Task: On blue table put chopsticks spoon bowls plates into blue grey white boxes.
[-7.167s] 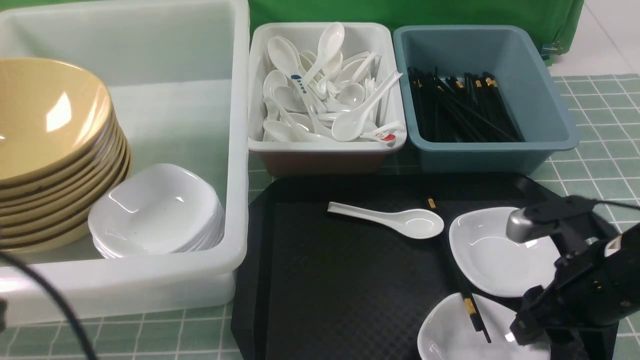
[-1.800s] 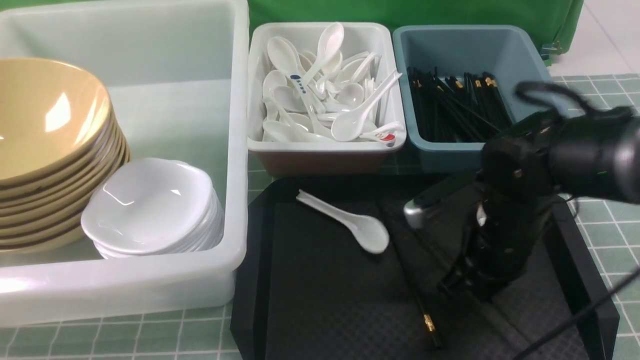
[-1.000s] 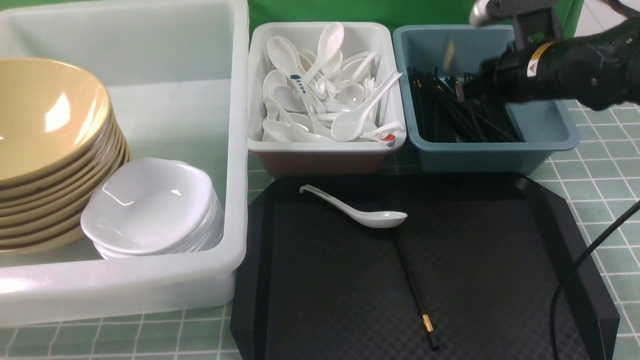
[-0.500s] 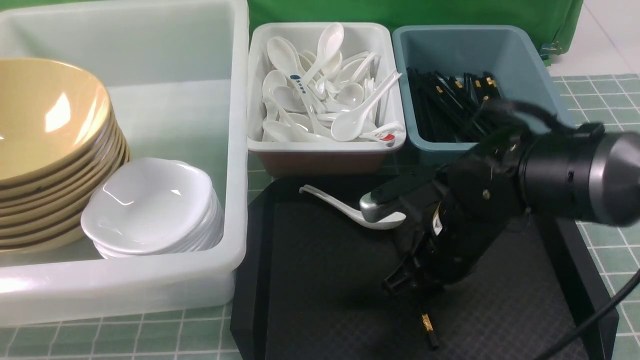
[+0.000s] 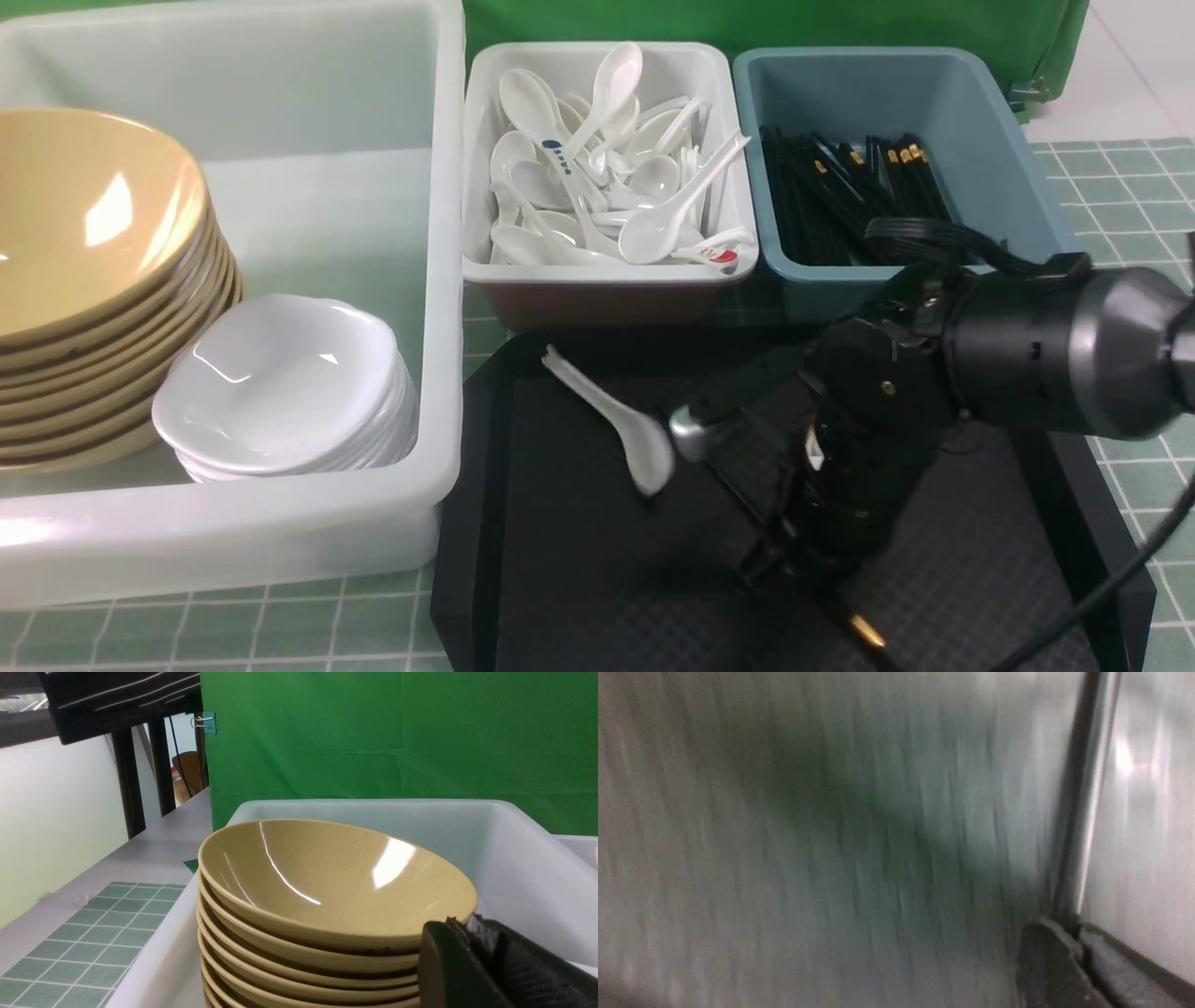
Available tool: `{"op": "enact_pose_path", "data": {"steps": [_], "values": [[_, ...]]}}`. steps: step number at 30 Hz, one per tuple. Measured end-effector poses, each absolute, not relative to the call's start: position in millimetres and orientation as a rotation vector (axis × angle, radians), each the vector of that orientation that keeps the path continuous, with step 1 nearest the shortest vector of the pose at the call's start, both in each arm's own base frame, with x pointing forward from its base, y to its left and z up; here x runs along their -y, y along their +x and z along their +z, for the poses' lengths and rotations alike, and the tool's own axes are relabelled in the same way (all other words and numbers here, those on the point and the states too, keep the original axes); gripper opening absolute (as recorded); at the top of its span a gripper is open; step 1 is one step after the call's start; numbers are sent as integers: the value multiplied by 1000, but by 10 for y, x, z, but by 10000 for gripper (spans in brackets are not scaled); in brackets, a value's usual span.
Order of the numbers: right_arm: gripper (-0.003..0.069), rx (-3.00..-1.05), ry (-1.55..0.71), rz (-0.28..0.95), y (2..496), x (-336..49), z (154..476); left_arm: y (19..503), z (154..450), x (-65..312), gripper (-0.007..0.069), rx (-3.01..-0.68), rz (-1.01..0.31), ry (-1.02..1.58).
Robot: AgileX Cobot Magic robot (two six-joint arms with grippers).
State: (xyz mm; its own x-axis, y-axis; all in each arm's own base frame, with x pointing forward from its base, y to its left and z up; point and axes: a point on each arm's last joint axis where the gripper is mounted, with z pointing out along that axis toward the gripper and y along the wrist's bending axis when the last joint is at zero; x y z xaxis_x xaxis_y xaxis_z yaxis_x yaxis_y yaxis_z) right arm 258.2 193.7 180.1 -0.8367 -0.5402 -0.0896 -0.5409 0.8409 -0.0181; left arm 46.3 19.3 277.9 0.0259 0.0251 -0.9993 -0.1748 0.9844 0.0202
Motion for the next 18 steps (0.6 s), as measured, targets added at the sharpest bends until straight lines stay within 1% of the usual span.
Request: {"op": "enact_pose_path", "data": {"steps": [1,2,3,5,7,8,9,10,11,12,13,14,15,16,18], "values": [[77,-2926,-861,9,2539,-1902,1904,463,2779,-193,4,-1538,155,-119],[77,-2923,-861,8,2531,-1895,1929,463,2779,-193,4,-1538,155,-119],[77,-2869,-857,14,2461,-1824,2188,463,2779,-193,4,-1538,155,-119],[77,-2774,-843,11,2374,-1719,2503,463,2779,-193,4,-1538,155,-119],[77,-2654,-809,-7,2327,-1604,2772,463,2779,-193,4,-1538,155,-119],[77,-2645,-801,-12,2322,-1588,2799,463,2779,-193,4,-1538,155,-119],[77,-2472,-711,-21,2373,-1475,3039,463,2780,-192,4,-1538,155,-119],[77,-2456,-682,-20,2390,-1453,3063,463,2780,-192,4,-1538,155,-119],[77,-2289,-569,-15,2519,-1352,3234,463,2781,-190,4,-1536,153,-117],[77,-2262,-562,-25,2543,-1336,3255,463,2781,-190,4,-1536,153,-117],[77,-2111,-470,19,2720,-1266,3355,464,2782,-190,4,-1535,152,-118],[77,-2030,-432,53,2848,-1232,3385,464,2782,-190,4,-1535,152,-118],[77,-2018,-426,60,2874,-1226,3381,464,2782,-190,4,-1535,152,-118],[79,-1946,-375,116,3067,-1195,3368,464,2782,-190,4,-1535,151,-118],[105,-1926,-317,160,3421,-1174,3219,464,2782,-190,4,-1535,151,-118]]}}
